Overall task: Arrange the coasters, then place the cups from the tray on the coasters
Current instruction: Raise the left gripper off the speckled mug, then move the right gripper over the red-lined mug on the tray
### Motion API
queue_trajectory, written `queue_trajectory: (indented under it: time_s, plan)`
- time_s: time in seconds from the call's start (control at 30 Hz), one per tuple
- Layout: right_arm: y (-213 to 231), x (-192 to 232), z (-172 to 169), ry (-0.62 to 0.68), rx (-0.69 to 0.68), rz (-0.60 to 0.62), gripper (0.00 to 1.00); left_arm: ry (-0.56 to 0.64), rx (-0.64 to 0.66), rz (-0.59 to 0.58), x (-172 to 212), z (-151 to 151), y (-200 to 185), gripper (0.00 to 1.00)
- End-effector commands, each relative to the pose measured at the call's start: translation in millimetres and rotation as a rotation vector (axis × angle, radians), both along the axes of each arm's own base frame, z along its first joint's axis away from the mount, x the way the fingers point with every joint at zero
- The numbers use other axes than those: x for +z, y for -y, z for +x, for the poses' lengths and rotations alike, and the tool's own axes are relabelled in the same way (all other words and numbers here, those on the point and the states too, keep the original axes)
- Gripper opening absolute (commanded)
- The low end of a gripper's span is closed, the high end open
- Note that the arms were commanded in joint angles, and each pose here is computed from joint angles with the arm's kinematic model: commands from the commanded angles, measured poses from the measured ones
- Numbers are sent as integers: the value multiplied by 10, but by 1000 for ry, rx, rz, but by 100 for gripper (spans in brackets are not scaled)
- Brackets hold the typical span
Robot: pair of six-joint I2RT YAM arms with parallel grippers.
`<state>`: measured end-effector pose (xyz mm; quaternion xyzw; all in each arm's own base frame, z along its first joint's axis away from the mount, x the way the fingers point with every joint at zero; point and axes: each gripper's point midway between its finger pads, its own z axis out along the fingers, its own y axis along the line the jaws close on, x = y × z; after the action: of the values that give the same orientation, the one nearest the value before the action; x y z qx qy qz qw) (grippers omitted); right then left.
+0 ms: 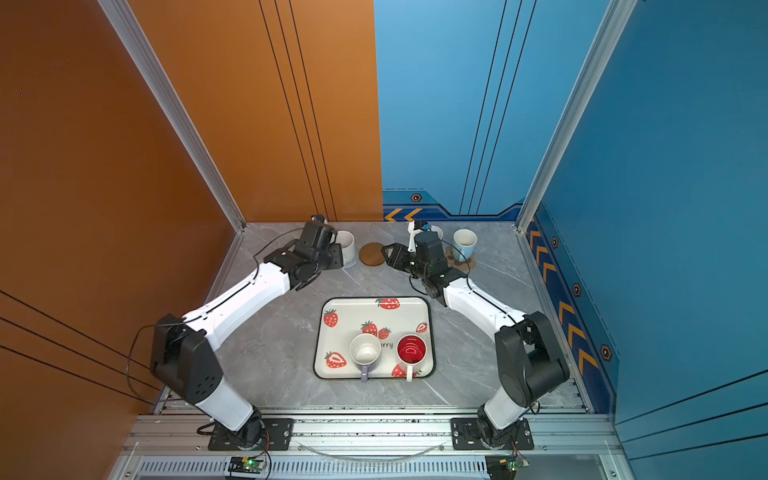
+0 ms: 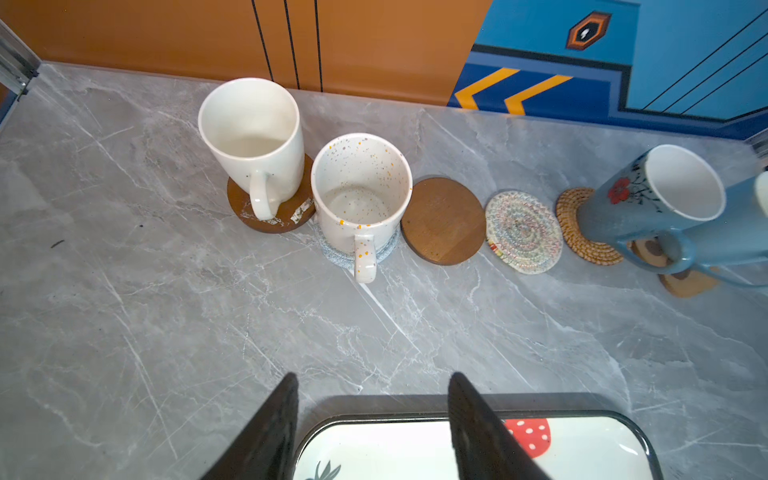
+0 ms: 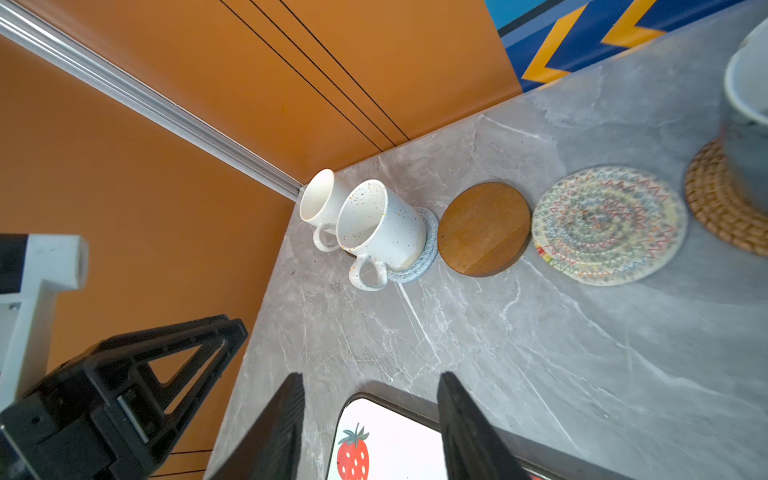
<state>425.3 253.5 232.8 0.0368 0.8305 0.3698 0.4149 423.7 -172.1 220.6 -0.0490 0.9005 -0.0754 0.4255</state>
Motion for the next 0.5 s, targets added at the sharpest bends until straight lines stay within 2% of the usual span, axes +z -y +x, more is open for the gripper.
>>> queue_trajectory:
  time_s: [0.0,0.07,0.23,0.4,0.47]
  plan:
    - [135,73,-137,12,-24,-148,55,154,-55,-141,292,-12,139,59]
    - [145,187,-276,20,21,-205,60,190,-89,-170,312,-98,162,60]
    - [320,492,-595,68,18,-348,64,243,-120,-158,435,-260,96,60]
    - [461,491,-822,41,30,-434,63,318,-159,-202,491,-395,101,63]
    - [557,439,-912,18,14,-504,61,350,-165,-219,521,-435,89,65]
